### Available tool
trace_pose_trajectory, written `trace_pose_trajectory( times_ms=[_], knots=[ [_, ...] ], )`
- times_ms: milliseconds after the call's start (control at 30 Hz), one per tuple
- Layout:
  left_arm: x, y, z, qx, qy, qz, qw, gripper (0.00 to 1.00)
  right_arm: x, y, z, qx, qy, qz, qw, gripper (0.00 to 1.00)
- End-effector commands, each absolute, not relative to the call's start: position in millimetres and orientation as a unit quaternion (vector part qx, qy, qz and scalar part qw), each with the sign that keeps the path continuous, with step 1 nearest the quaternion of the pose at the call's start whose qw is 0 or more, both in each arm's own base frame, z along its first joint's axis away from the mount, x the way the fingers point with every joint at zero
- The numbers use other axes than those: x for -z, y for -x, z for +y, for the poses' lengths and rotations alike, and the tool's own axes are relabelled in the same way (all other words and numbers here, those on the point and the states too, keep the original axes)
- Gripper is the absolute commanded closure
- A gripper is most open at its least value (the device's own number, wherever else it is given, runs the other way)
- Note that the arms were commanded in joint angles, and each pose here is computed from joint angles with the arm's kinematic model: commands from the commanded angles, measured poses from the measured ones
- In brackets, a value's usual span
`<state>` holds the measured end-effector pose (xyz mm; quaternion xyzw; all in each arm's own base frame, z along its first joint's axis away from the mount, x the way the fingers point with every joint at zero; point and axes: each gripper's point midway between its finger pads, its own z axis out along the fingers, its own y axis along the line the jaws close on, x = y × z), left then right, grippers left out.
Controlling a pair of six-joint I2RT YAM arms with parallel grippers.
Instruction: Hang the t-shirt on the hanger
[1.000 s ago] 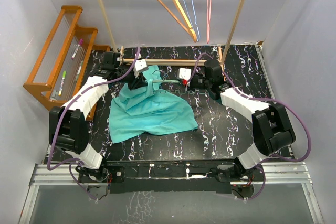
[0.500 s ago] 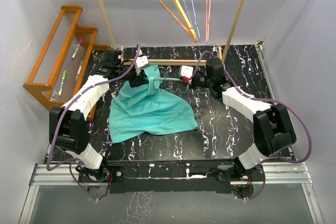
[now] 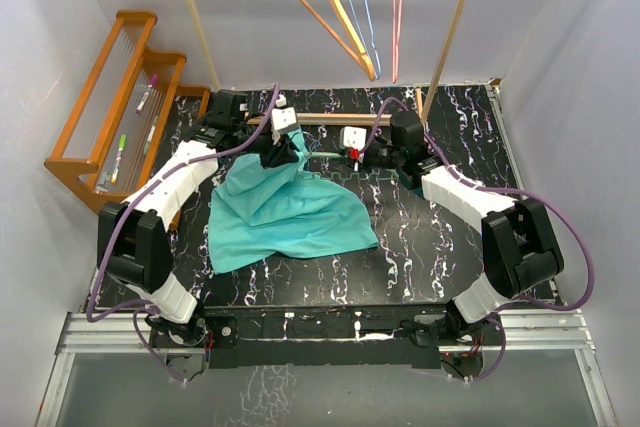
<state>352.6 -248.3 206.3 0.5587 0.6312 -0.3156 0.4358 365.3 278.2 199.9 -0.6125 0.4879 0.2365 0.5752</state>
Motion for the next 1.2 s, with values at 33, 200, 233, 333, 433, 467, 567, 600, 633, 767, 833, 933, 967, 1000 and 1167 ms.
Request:
trace_pose_trajectory(
  times_ms=[33, 200, 233, 333, 433, 467, 567, 600, 633, 767, 833, 933, 967, 1000, 1167],
  knots=[
    [-221.6, -341.9, -271.1, 0.359, -0.570, 0.598, 0.434, 0.77, -253.9, -364.3, 295.4, -0.238, 0.618, 0.418, 0.623, 0.92],
    [-223.4, -340.3, -273.7, 0.367, -0.565, 0.599, 0.433, 0.77, -256.3, -362.8, 296.5, -0.243, 0.615, 0.414, 0.626, 0.92],
    [-223.6, -340.0, -274.1, 0.369, -0.564, 0.599, 0.432, 0.77, -257.5, -362.7, 297.0, -0.244, 0.614, 0.413, 0.627, 0.92],
    [-227.5, -337.8, -275.7, 0.378, -0.560, 0.597, 0.431, 0.75, -261.5, -361.4, 299.0, -0.252, 0.612, 0.406, 0.630, 0.92],
    [-232.9, -334.4, -277.3, 0.390, -0.557, 0.595, 0.429, 0.74, -264.4, -360.8, 300.5, -0.256, 0.612, 0.403, 0.631, 0.92],
    [-234.5, -333.3, -278.0, 0.394, -0.555, 0.594, 0.429, 0.74, -264.3, -360.7, 300.7, -0.257, 0.612, 0.402, 0.631, 0.92],
    [-238.7, -331.4, -279.5, 0.403, -0.548, 0.594, 0.430, 0.74, -264.9, -359.4, 300.9, -0.261, 0.610, 0.402, 0.631, 0.92],
    [-238.6, -331.4, -279.8, 0.405, -0.545, 0.594, 0.430, 0.75, -264.8, -358.8, 301.1, -0.263, 0.610, 0.401, 0.631, 0.92],
    [-238.7, -330.9, -280.0, 0.407, -0.543, 0.595, 0.431, 0.75, -266.4, -358.5, 300.9, -0.263, 0.608, 0.400, 0.633, 0.92],
    [-237.2, -327.6, -280.6, 0.416, -0.535, 0.597, 0.428, 0.77, -267.3, -356.9, 301.0, -0.266, 0.605, 0.399, 0.636, 0.92],
    [-238.1, -326.2, -280.8, 0.420, -0.533, 0.598, 0.426, 0.77, -269.1, -356.6, 301.0, -0.268, 0.603, 0.397, 0.638, 0.92],
    [-240.0, -323.7, -280.7, 0.423, -0.534, 0.596, 0.425, 0.81, -270.8, -356.4, 302.3, -0.271, 0.602, 0.395, 0.639, 0.92],
    [-240.3, -322.9, -280.0, 0.421, -0.536, 0.595, 0.425, 0.83, -272.1, -356.3, 302.6, -0.272, 0.602, 0.394, 0.639, 0.92],
    [-240.4, -321.4, -279.4, 0.421, -0.540, 0.593, 0.424, 0.86, -273.1, -356.5, 302.9, -0.272, 0.601, 0.393, 0.641, 0.92],
    [-239.3, -312.5, -275.3, 0.419, -0.553, 0.591, 0.412, 1.00, -281.3, -356.6, 303.8, -0.273, 0.597, 0.386, 0.648, 0.92]
  ],
)
